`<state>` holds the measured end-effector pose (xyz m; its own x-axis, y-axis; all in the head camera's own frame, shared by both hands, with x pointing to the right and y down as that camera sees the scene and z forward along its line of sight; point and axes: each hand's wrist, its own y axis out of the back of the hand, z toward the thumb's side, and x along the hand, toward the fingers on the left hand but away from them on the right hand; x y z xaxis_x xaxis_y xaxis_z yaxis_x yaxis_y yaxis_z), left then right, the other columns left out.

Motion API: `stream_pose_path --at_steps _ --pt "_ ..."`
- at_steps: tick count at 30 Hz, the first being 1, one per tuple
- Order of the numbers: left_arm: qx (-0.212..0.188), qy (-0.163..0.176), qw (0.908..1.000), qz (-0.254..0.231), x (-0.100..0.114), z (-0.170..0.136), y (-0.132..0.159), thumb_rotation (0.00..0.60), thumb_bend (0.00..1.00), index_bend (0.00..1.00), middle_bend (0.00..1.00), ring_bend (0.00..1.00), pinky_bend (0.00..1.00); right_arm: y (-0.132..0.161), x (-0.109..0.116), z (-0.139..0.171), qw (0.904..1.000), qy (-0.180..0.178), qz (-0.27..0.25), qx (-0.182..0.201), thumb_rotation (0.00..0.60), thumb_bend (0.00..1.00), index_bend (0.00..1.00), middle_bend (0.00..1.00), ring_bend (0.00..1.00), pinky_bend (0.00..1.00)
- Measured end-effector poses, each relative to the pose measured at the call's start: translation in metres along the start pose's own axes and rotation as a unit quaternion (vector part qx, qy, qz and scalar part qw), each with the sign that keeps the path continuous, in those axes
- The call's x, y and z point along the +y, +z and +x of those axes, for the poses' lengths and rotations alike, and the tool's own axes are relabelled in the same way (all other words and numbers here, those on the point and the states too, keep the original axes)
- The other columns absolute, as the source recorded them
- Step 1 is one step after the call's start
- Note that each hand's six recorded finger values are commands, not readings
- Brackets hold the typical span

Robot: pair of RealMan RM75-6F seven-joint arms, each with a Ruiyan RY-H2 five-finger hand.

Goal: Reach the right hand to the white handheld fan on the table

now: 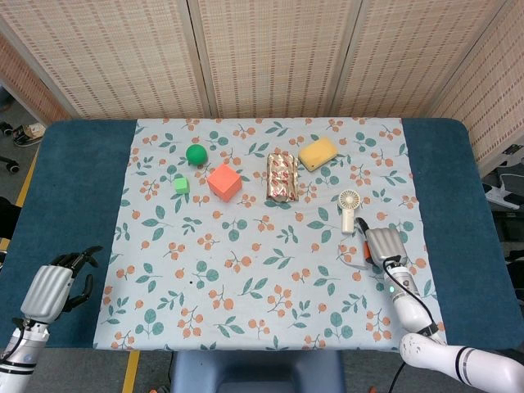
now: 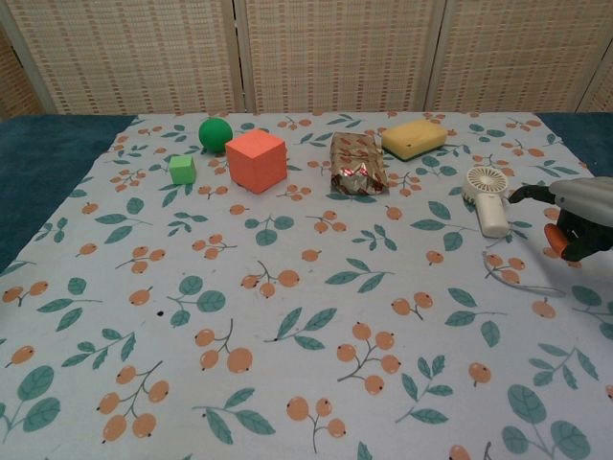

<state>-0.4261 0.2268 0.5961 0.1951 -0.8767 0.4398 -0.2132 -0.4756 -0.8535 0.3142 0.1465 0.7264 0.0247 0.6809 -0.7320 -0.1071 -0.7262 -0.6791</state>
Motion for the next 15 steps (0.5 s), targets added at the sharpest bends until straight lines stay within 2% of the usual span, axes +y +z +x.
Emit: stream_pose_path --at_steps 9,15 --pt "0.0 -0.002 1.0 -0.001 -0.0003 -0.0006 -0.0002 0.6 0.61 0.19 0.4 0.32 0.37 -0.0004 0.0022 -0.0047 0.9998 -0.019 0.001 -0.003 0.6 0.69 0.09 0.87 0.73 0.85" --pt "0.0 -0.002 1.0 -0.001 -0.0003 -0.0004 0.0003 0.6 0.61 0.19 0.4 0.32 0.37 -0.0023 0.0019 -0.0074 0.9998 -0.02 -0.003 -0.006 0.6 0.69 0.09 0.87 0.73 0.85"
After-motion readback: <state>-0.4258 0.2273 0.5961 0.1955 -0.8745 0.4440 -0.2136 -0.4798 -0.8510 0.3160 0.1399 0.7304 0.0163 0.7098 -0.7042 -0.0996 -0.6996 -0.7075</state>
